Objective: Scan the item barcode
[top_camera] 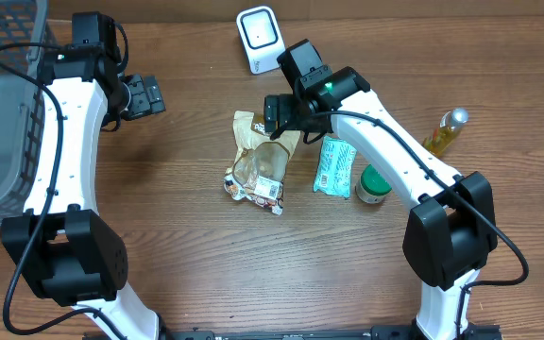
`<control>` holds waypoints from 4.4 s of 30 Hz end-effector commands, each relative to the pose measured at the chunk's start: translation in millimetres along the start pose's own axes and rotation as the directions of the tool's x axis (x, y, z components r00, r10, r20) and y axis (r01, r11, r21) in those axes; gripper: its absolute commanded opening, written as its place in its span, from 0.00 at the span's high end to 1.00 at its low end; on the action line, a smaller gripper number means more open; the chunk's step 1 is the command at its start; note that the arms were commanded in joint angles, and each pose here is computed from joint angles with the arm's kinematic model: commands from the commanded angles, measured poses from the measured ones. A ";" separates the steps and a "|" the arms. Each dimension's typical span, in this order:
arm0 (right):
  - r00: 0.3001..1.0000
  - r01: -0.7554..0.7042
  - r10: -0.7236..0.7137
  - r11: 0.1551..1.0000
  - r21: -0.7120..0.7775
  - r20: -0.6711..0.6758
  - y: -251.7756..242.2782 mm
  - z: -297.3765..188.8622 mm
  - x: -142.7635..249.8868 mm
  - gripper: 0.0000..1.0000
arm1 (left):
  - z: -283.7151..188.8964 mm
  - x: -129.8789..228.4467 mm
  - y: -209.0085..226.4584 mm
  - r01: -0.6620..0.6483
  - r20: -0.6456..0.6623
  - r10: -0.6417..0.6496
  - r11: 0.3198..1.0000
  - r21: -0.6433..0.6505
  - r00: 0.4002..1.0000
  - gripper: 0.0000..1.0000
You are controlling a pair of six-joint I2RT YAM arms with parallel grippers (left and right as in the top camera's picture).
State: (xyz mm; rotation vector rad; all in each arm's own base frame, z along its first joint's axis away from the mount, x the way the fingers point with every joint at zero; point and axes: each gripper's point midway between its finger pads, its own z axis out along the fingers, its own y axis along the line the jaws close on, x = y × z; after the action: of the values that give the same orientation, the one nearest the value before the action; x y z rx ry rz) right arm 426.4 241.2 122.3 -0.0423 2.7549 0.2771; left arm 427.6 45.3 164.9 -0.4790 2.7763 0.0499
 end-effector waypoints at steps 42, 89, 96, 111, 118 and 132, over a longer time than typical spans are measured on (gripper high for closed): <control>0.981 0.067 -0.097 0.982 -0.176 -0.170 25.5 28.1 17.1 0.00 | -5.5 -4.6 -2.4 -0.020 0.019 0.020 1.000 0.009 1.000 0.00; 0.982 0.065 -0.094 0.982 -0.177 -0.166 26.1 28.2 16.1 0.00 | -5.5 -4.6 -2.4 -0.020 0.019 0.020 1.000 0.009 1.000 0.00; 0.982 0.065 -0.095 0.982 -0.177 -0.166 26.1 28.2 16.1 0.00 | -5.7 -4.6 -2.4 -0.020 0.019 0.020 1.000 0.009 1.000 0.00; 0.982 0.065 -0.095 0.982 -0.177 -0.166 26.1 28.2 16.1 0.00 | -5.7 -4.5 -2.4 -0.020 0.019 0.020 1.000 0.009 1.000 0.00; 0.982 0.065 -0.094 0.982 -0.177 -0.166 26.1 28.2 16.1 0.00 | -5.7 -4.6 -2.4 -0.020 0.019 0.020 1.000 0.009 1.000 0.00; 0.982 0.065 -0.094 0.982 -0.177 -0.166 26.1 28.2 16.1 0.00 | -5.7 -4.6 -2.4 -0.020 0.019 0.020 1.000 0.009 1.000 0.01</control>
State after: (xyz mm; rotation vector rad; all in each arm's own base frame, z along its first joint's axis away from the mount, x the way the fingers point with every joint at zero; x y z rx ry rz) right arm 412.7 271.4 84.1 -0.2311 2.9189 0.4890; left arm 427.6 45.3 164.7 -0.4790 2.7767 0.0499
